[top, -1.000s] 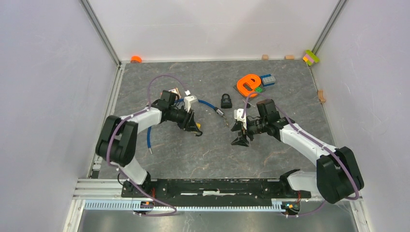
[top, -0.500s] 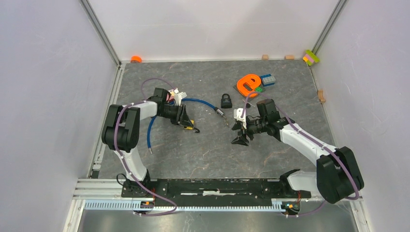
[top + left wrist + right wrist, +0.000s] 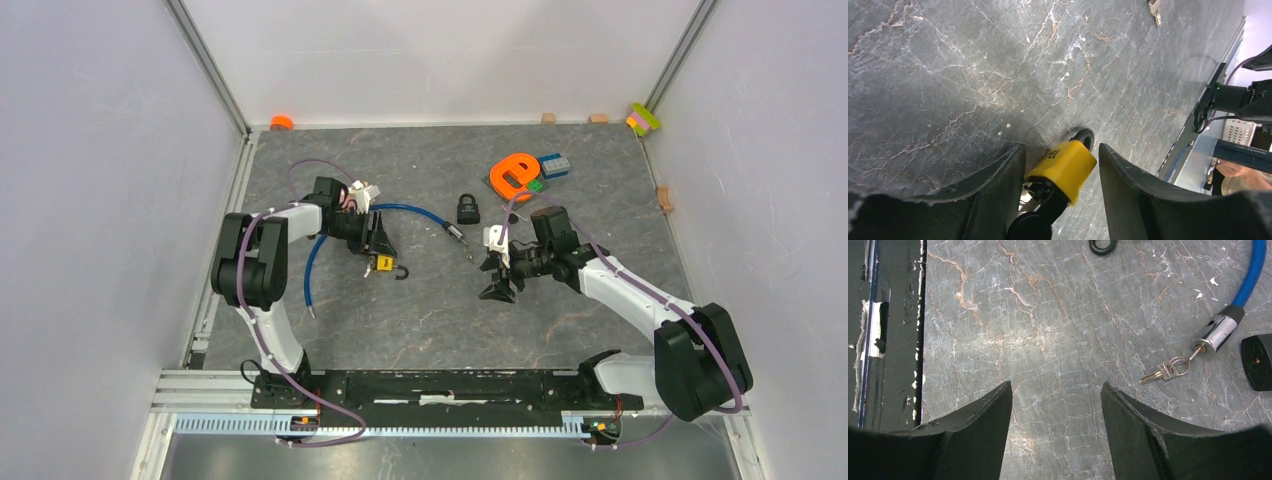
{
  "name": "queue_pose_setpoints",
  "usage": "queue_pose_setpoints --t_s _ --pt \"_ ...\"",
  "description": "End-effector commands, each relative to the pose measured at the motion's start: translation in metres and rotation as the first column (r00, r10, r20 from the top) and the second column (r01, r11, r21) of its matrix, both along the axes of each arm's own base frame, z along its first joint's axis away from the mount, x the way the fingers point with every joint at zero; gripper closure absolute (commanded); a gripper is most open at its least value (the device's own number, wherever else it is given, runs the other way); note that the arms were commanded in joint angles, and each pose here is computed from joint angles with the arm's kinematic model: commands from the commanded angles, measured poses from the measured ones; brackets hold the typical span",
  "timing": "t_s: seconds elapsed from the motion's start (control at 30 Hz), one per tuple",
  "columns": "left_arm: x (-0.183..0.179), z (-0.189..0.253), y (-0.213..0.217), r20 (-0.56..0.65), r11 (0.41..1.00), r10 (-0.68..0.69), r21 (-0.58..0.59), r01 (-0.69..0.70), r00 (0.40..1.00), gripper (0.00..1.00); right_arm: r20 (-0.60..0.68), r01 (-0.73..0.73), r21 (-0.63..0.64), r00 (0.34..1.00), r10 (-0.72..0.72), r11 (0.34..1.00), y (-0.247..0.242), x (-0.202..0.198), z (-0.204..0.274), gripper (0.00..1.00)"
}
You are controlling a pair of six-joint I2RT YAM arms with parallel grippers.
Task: Unlock with the key
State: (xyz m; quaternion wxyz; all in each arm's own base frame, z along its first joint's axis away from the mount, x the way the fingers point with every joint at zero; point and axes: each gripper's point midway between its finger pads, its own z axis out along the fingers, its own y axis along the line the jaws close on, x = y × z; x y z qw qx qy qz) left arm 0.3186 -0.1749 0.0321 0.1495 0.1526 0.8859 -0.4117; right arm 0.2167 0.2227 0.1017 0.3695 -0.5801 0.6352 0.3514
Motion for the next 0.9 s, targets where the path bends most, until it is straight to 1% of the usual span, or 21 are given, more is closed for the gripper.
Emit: queue_pose_setpoints --t_s 0.0,0.13,0.2,0.3,0.4,0.5,0.53,0.6,0.67,0.77,0.8,0.87 --pt "0.013 -0.002 0.016 0.028 0.996 0.043 0.081 -0.045 0.999 0.34 0.041 0.008 0.008 0.999 -0.008 1.0 0.0 0.005 0.005 0.3" --pt "0.025 0.006 0.031 0.114 0.985 0.057 0.156 -0.075 0.992 0.29 0.088 0.065 -0.002 0.994 -0.064 0.998 -0.004 0.015 0.009 0.28" --pt "0.033 0.014 0.038 0.176 0.976 0.056 0.199 -0.091 0.983 0.27 0.139 0.123 -0.007 0.983 -0.121 0.992 -0.008 0.027 0.015 0.25" --pt "0.048 0.032 0.051 0.296 0.955 0.051 0.264 -0.133 0.954 0.23 0.211 0.217 -0.011 0.955 -0.209 0.976 -0.016 0.047 0.026 0.21" --pt "0.061 0.053 0.062 0.415 0.936 0.053 0.296 -0.19 0.908 0.2 0.296 0.324 -0.024 0.906 -0.303 0.946 -0.028 0.071 0.035 0.14" --pt "0.066 0.077 0.065 0.512 0.932 0.059 0.279 -0.231 0.857 0.12 0.359 0.429 -0.03 0.848 -0.39 0.903 -0.041 0.096 0.043 0.04" --pt "0.066 0.087 0.065 0.544 0.932 0.067 0.266 -0.248 0.836 0.09 0.369 0.466 -0.029 0.827 -0.424 0.884 -0.047 0.104 0.044 0.02" --pt "0.065 0.101 0.066 0.594 0.931 0.085 0.239 -0.277 0.8 0.0 0.389 0.537 -0.013 0.78 -0.49 0.843 -0.057 0.121 0.049 0.02" --pt "0.063 0.114 0.067 0.633 0.929 0.108 0.21 -0.305 0.766 0.0 0.381 0.593 -0.006 0.746 -0.546 0.805 -0.065 0.135 0.05 0.02" --pt "0.058 0.13 0.072 0.664 0.915 0.151 0.186 -0.358 0.732 0.0 0.367 0.67 0.001 0.69 -0.623 0.742 -0.076 0.152 0.048 0.02" --pt "0.057 0.133 0.074 0.668 0.91 0.162 0.184 -0.372 0.726 0.0 0.36 0.695 0.005 0.669 -0.65 0.719 -0.079 0.158 0.047 0.02" --pt "0.054 0.137 0.077 0.675 0.906 0.164 0.186 -0.381 0.719 0.0 0.333 0.722 0.005 0.651 -0.682 0.692 -0.079 0.169 0.046 0.02"
